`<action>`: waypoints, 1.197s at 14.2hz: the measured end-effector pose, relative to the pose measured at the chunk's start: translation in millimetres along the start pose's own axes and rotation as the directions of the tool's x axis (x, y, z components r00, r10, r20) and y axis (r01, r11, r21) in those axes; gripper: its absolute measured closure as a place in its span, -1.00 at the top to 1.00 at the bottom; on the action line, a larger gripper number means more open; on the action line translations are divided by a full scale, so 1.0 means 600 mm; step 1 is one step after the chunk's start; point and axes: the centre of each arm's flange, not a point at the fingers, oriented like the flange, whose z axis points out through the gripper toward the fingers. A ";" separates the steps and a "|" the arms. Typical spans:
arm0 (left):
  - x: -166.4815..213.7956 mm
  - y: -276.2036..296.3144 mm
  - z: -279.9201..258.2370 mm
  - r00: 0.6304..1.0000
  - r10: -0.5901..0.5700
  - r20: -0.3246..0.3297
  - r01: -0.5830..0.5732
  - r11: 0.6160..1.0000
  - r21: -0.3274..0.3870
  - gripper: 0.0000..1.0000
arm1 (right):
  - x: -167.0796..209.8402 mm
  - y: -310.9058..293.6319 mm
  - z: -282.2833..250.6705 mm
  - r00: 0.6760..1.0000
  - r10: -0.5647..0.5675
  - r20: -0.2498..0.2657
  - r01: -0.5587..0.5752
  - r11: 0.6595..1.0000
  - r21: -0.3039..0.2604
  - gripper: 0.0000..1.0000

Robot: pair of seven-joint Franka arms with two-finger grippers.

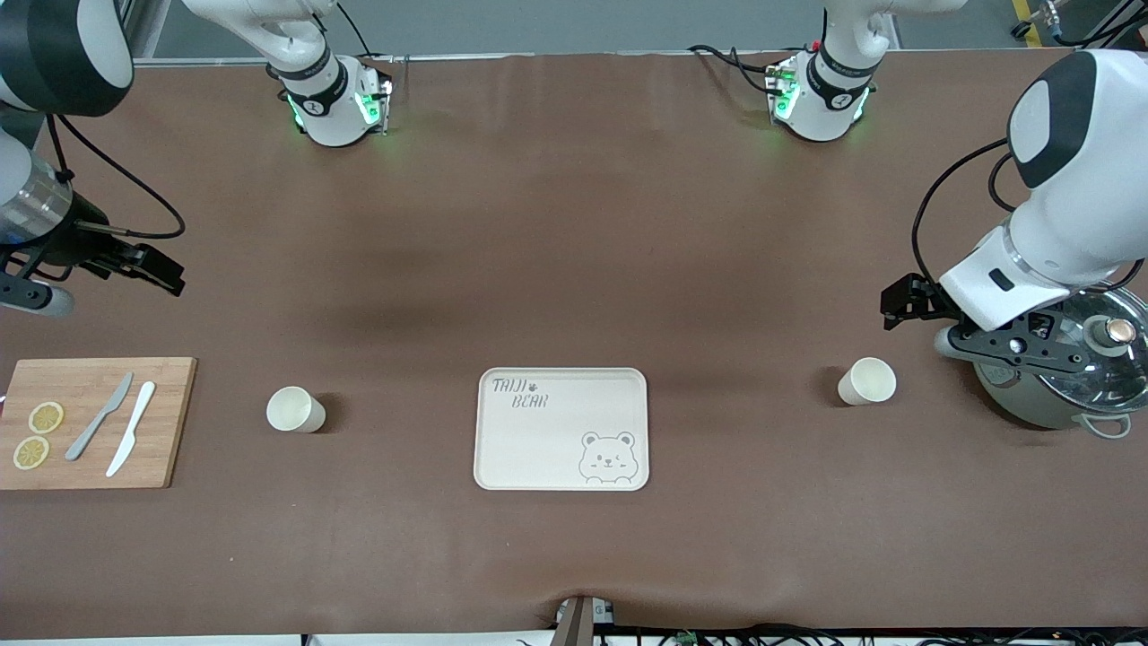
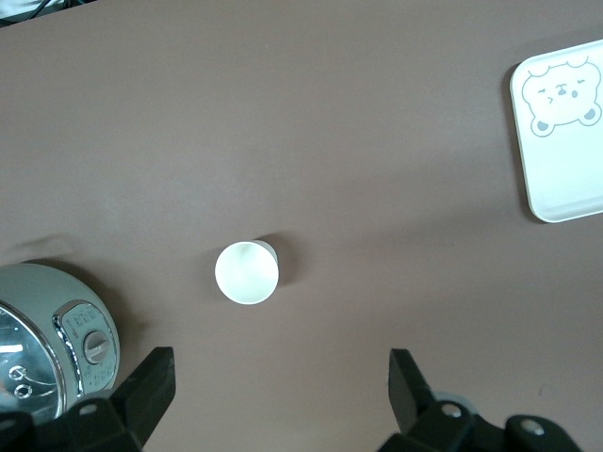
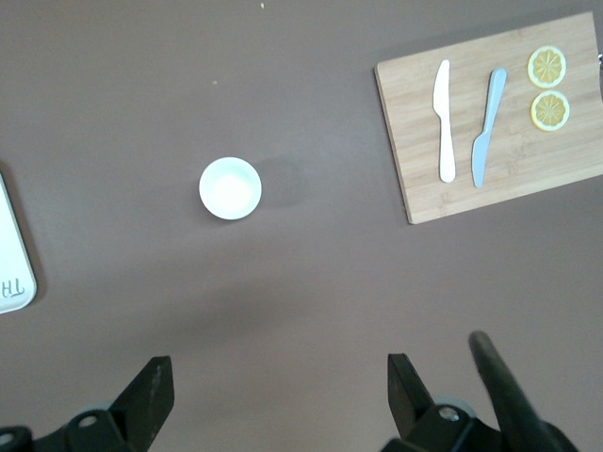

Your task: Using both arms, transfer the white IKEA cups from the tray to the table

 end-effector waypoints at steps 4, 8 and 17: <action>0.001 0.000 0.001 1.000 0.000 -0.005 0.000 1.000 0.000 1.00 | -0.029 0.006 -0.100 1.000 0.000 0.024 0.000 1.000 -0.008 1.00; 0.002 0.000 0.005 1.000 0.000 -0.002 0.000 1.000 0.000 1.00 | -0.032 0.008 -0.113 1.000 0.004 0.013 -0.004 1.000 -0.005 1.00; 0.002 0.000 0.005 1.000 0.000 -0.003 0.000 1.000 0.000 1.00 | -0.019 -0.004 -0.127 0.998 0.048 -0.037 -0.048 0.999 0.012 1.00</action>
